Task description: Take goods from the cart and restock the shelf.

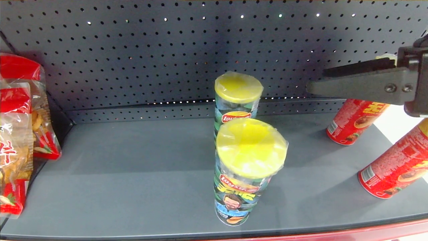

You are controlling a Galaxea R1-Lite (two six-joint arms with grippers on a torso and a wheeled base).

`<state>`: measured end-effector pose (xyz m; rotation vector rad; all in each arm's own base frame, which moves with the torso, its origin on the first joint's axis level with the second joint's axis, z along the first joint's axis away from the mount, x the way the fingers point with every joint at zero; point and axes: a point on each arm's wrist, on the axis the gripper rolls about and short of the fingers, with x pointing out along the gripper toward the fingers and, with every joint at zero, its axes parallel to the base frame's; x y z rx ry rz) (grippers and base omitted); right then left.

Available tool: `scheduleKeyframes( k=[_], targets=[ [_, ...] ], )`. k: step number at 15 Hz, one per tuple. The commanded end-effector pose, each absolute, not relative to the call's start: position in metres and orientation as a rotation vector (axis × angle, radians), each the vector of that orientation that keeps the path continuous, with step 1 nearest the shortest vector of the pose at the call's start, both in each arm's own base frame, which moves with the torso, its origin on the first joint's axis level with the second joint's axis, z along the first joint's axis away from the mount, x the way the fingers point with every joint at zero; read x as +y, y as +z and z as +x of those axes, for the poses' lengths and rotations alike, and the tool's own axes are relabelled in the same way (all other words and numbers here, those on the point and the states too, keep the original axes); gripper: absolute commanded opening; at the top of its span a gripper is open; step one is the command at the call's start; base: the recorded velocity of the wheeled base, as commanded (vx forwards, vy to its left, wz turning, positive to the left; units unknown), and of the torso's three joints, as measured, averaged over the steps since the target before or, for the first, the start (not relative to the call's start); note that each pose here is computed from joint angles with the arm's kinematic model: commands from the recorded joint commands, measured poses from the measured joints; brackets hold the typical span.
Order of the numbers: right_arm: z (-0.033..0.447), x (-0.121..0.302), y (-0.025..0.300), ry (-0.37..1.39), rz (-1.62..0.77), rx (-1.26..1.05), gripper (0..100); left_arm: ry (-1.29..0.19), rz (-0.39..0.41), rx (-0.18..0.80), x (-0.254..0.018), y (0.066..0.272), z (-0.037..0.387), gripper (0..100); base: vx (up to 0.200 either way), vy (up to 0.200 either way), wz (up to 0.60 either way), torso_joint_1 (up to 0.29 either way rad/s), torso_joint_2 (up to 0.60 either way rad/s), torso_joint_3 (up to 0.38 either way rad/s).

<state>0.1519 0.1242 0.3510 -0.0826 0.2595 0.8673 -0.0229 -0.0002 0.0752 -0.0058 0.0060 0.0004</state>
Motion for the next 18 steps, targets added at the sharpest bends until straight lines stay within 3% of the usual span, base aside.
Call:
scheduleKeyframes(
  k=[1, 10, 18],
  targets=[
    [0.14, 0.115, 0.357, 0.865, -0.076, 0.226, 100, 0.0, -0.006, 0.008, 0.0, 0.075, -0.023, 100, 0.0, 0.0, 0.0, 0.0, 0.0, 0.0],
    [0.081, 0.085, 0.321, 0.964, -0.097, 0.248, 100, 0.002, -0.006, 0.008, 0.0, 0.075, -0.023, 100, 0.0, 0.0, 0.0, 0.0, 0.0, 0.0],
    [0.062, 0.117, 0.286, 1.233, -0.182, 0.338, 100, 0.0, -0.006, 0.008, 0.0, 0.075, -0.023, 100, 0.0, 0.0, 0.0, 0.0, 0.0, 0.0]
  ],
)
